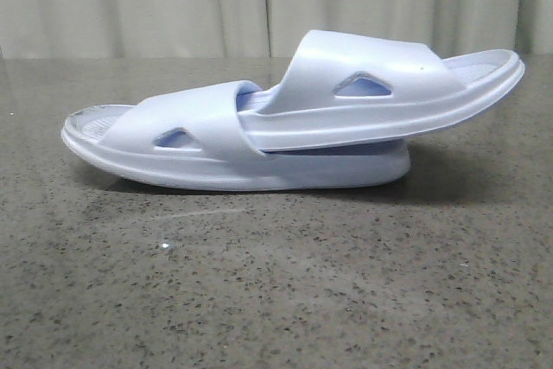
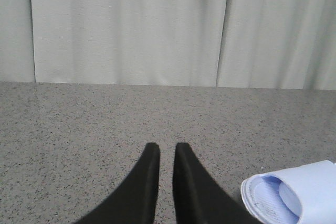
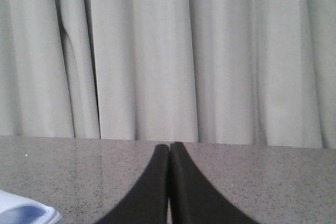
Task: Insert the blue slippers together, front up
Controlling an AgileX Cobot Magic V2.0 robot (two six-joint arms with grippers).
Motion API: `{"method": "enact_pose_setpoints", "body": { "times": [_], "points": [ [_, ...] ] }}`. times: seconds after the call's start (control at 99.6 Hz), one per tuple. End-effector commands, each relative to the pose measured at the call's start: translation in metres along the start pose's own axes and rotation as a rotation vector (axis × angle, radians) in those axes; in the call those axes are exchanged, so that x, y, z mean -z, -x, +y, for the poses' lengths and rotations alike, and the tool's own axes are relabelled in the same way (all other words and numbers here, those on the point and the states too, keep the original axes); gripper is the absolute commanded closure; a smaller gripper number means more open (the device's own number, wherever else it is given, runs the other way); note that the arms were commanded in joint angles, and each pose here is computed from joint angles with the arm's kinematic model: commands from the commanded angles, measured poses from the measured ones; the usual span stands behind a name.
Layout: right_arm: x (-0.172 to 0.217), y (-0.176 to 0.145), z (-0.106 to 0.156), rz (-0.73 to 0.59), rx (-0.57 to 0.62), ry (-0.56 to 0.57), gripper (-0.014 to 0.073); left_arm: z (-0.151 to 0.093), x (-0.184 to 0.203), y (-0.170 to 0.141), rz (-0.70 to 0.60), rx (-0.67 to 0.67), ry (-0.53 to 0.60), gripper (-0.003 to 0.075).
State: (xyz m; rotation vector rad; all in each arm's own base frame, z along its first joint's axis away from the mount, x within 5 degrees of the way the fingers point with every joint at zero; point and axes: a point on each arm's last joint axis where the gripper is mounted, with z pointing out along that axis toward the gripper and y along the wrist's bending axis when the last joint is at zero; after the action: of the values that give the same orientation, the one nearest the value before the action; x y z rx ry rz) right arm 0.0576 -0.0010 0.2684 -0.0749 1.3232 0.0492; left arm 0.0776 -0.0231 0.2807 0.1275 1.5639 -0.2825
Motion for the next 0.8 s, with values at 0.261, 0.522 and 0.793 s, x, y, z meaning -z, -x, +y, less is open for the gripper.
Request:
{"method": "enact_pose_setpoints", "body": {
  "times": [0.261,0.522,0.793],
  "points": [
    [-0.0011,0.0104,-0.0039,-0.04,0.021,-0.041,0.0702,-0.0004,0.0001,0.009,-0.028,0.011,0.001,0.0704],
    [-0.0011,0.0104,-0.0039,-0.04,0.021,-0.041,0.0702,-0.0015,0.0001,0.0089,-0.026,0.011,-0.013,0.0704],
    [-0.0011,0.0104,-0.0039,-0.04,0.021,-0.041,0.0702,-0.0032,-0.0002,0.0058,-0.016,0.014,-0.037,0.0704]
  ]
}}
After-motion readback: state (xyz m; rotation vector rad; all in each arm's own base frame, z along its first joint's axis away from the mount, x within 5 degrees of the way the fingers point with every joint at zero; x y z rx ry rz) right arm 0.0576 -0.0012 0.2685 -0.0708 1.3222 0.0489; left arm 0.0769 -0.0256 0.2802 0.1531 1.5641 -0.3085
